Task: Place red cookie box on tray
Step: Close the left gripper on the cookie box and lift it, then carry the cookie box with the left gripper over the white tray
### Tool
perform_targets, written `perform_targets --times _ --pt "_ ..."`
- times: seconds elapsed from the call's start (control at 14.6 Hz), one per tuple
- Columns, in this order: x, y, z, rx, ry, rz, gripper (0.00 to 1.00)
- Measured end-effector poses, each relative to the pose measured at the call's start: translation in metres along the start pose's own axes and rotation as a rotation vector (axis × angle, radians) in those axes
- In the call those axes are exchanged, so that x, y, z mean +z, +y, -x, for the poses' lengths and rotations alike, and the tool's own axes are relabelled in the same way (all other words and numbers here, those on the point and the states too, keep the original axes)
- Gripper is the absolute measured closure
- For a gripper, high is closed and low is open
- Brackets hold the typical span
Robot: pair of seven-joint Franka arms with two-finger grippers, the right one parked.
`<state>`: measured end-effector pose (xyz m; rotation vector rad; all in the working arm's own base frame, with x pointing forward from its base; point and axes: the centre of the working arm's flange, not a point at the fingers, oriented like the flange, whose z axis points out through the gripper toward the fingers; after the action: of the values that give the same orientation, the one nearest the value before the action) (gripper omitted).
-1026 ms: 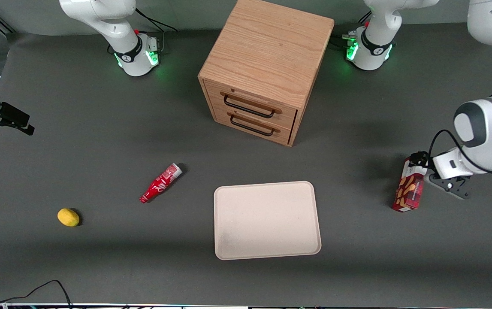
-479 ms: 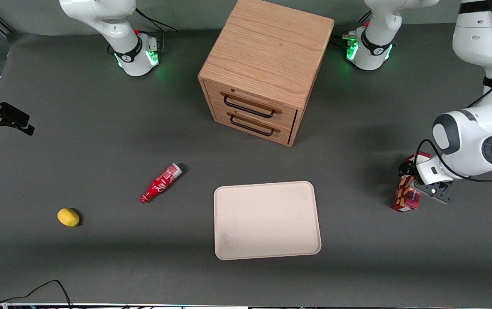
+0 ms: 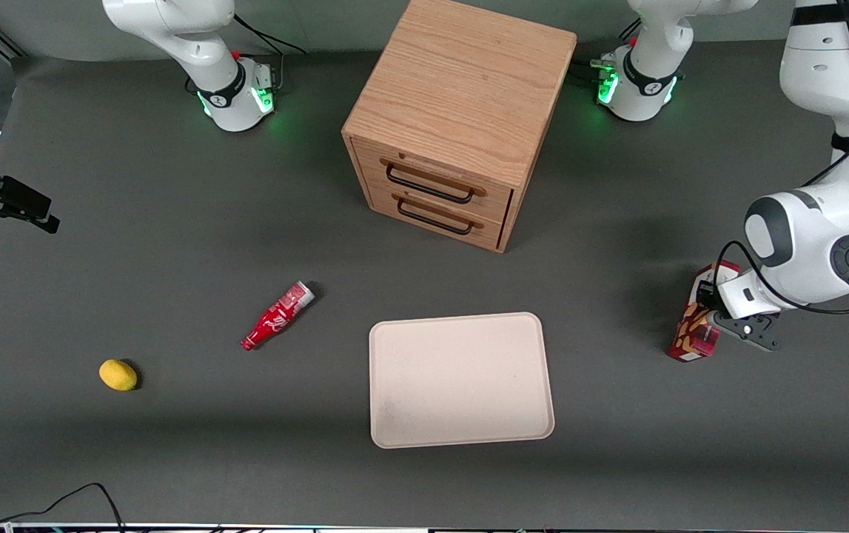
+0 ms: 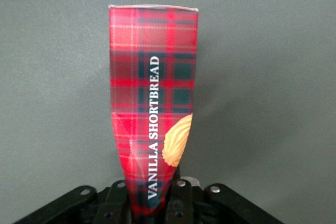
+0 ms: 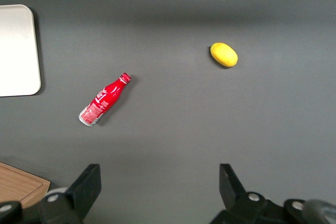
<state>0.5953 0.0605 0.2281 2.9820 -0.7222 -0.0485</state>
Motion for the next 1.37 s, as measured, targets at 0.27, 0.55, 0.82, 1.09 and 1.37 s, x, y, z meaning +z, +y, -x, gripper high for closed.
perform_targets --times 0.27,0.55,0.82,1.09,1.37 --pt "-0.028 -0.002 -0.015 0.008 -0.019 0.038 0.81" --pt "-0.138 -0.002 -0.038 -0.004 -0.035 0.095 0.81" --pt "-0.277 0.023 -0.043 -0.134 -0.066 0.120 0.81" --pt "-0.352 0.098 -0.065 -0.289 -0.079 0.129 0.81" --pt "-0.345 0.199 -0.111 -0.413 -0.084 0.106 0.81"
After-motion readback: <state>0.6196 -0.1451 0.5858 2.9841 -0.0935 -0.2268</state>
